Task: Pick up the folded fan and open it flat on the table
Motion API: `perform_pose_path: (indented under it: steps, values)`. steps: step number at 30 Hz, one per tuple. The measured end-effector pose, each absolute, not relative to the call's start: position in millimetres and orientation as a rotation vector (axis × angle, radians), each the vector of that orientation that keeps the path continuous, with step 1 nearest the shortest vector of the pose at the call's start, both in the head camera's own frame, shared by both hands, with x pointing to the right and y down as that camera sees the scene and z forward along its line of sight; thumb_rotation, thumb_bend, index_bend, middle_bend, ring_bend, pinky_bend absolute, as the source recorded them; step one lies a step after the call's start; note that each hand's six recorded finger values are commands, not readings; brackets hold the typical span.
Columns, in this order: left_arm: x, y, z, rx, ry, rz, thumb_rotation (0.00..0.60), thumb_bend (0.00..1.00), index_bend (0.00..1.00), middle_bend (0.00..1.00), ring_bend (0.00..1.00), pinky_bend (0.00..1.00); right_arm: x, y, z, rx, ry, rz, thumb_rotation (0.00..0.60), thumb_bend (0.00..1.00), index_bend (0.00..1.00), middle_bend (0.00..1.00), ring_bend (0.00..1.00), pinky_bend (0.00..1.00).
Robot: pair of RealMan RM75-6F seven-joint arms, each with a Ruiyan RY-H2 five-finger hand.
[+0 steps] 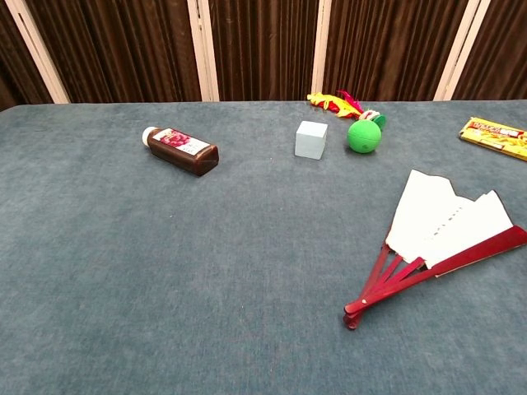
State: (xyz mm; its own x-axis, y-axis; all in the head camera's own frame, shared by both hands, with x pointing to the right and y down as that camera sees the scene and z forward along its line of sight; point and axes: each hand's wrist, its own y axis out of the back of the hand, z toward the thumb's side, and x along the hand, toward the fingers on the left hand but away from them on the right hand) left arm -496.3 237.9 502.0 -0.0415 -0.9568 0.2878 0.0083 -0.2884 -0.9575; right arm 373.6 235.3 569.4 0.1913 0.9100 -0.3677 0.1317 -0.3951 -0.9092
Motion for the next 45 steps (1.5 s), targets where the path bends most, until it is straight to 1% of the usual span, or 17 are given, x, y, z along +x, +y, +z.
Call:
perform_pose_path:
  steps: [3,11,20,25,29,41,45]
  values:
    - [-496.1,238.8,501.3,-1.395,1.076,-1.457,0.6,0.11,0.01,0.0,0.0,0.0,359.6,239.2,579.4,-1.719,-0.964,1.249,0.6,0.15,0.33,0.08,0.12,0.09]
    - [-501.6,238.5,500.1,-1.387,1.092,-1.475,0.6,0.11,0.01,0.0,0.0,0.0,322.7,250.9,612.5,-1.763,-0.857,1.207,0.6,0.15,0.33,0.08,0.12,0.09]
    - [-502.6,238.0,501.4,-1.379,1.087,-1.486,0.6,0.11,0.01,0.0,0.0,0.0,295.4,242.8,643.0,-1.789,-0.805,1.184,0.6,0.16,0.33,0.08,0.12,0.09]
    - [-501.8,237.9,504.4,-1.377,1.072,-1.498,0.6,0.11,0.01,0.0,0.0,0.0,287.1,237.3,660.3,-1.787,-0.77,1.194,0.6,0.16,0.35,0.08,0.13,0.09]
    - [-501.3,237.6,504.8,-1.373,1.072,-1.5,0.6,0.11,0.01,0.0,0.0,0.0,282.3,232.5,671.4,-1.782,-0.757,1.199,0.6,0.18,0.36,0.08,0.13,0.09]
    - [-504.2,236.5,505.2,-1.355,1.082,-1.514,0.6,0.11,0.01,0.0,0.0,0.0,285.0,222.4,693.0,-1.739,-0.712,1.227,0.6,0.26,0.43,0.09,0.15,0.1]
    - [-503.3,236.6,506.2,-1.352,1.075,-1.517,0.6,0.11,0.01,0.0,0.0,0.0,287.1,221.3,699.6,-1.74,-0.71,1.236,0.6,0.26,0.46,0.09,0.16,0.11]
